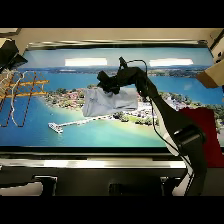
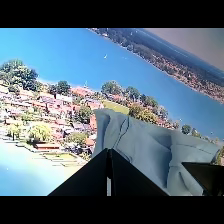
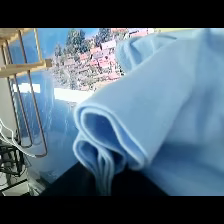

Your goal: Fold the clothes and pants, and hang the long-sleeved shirts on hangers.

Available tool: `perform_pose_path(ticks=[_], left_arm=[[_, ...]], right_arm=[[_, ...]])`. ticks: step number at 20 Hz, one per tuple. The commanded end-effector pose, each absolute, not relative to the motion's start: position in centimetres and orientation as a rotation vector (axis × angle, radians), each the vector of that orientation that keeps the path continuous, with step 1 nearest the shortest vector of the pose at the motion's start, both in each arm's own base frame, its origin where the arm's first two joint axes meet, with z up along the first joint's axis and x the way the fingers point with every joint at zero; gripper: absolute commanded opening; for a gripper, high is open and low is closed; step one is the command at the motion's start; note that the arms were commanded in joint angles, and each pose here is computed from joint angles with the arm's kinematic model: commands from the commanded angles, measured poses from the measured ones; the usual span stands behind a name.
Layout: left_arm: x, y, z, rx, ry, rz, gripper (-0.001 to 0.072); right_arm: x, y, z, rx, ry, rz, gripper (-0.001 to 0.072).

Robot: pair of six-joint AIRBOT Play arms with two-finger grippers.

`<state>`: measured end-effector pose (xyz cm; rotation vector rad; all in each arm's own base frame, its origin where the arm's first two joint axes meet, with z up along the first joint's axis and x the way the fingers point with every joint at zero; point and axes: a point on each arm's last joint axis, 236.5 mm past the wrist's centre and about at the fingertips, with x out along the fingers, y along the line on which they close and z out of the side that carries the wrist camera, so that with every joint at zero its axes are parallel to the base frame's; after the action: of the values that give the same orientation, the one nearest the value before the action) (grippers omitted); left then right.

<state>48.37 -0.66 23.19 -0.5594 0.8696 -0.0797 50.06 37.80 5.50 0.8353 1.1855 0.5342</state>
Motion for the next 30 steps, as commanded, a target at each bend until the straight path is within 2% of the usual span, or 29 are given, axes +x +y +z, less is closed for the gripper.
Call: perform_pose_path(ticks=[1, 2, 5, 7, 8, 9, 14, 19, 20, 23, 26, 30], left_arm=[[48.4, -0.6, 23.0, -0.55, 0.873, -0.083, 0.0019], [48.3, -0.6, 23.0, -0.549, 0.873, -0.083, 0.0019], [48.3, -0.6, 23.0, -0.55, 0.873, -0.083, 0.0019], [48.3, -0.6, 23.0, -0.55, 0.873, -0.083, 0.0019], [48.3, -0.6, 23.0, -0.55, 0.873, -0.083, 0.0019], [48.3, -0.6, 23.0, -0.55, 0.873, -0.083, 0.0019], [48.3, -0.6, 23.0, -0.55, 0.873, -0.083, 0.0019], [48.3, -0.6, 23.0, -0.549, 0.875, -0.083, 0.0019], [48.3, -0.6, 23.0, -0.549, 0.876, -0.083, 0.0019], [48.2, -0.7, 22.9, -0.549, 0.882, -0.084, 0.002], [48.2, -0.7, 22.9, -0.548, 0.883, -0.084, 0.002], [48.1, -0.7, 22.5, -0.551, 0.893, -0.082, 0.002]], right_arm=[[49.6, 39.4, 4.6, 0.837, 1.19, 0.54, 0.0054], [49.7, 39.8, 4.5, 0.841, 1.179, 0.541, 0.0106], [50.2, 40.5, 5.8, 0.913, 1.149, 0.545, 0.0434], [49.8, 40.7, 7.1, 0.93, 1.145, 0.564, 0.0451], [49.5, 40.7, 7.8, 0.926, 1.143, 0.575, 0.0483], [49.3, 40.6, 8.9, 0.921, 1.132, 0.587, 0.0558], [50.2, 36.6, 13.1, 0.854, 1.04, 0.598, 0.0562], [52.8, 19.1, 10.6, 0.722, 1.122, 0.416, 0.0571], [52.9, 15.6, 9.6, 0.718, 1.146, 0.384, 0.0606], [52.6, 8.1, 5.3, 0.773, 1.205, 0.346, 0.0606], [52.4, 6.7, 0.5, 0.838, 1.263, 0.387, 0.0605], [52.1, 9.9, -4.5, 0.868, 1.341, 0.492, 0.0594]])
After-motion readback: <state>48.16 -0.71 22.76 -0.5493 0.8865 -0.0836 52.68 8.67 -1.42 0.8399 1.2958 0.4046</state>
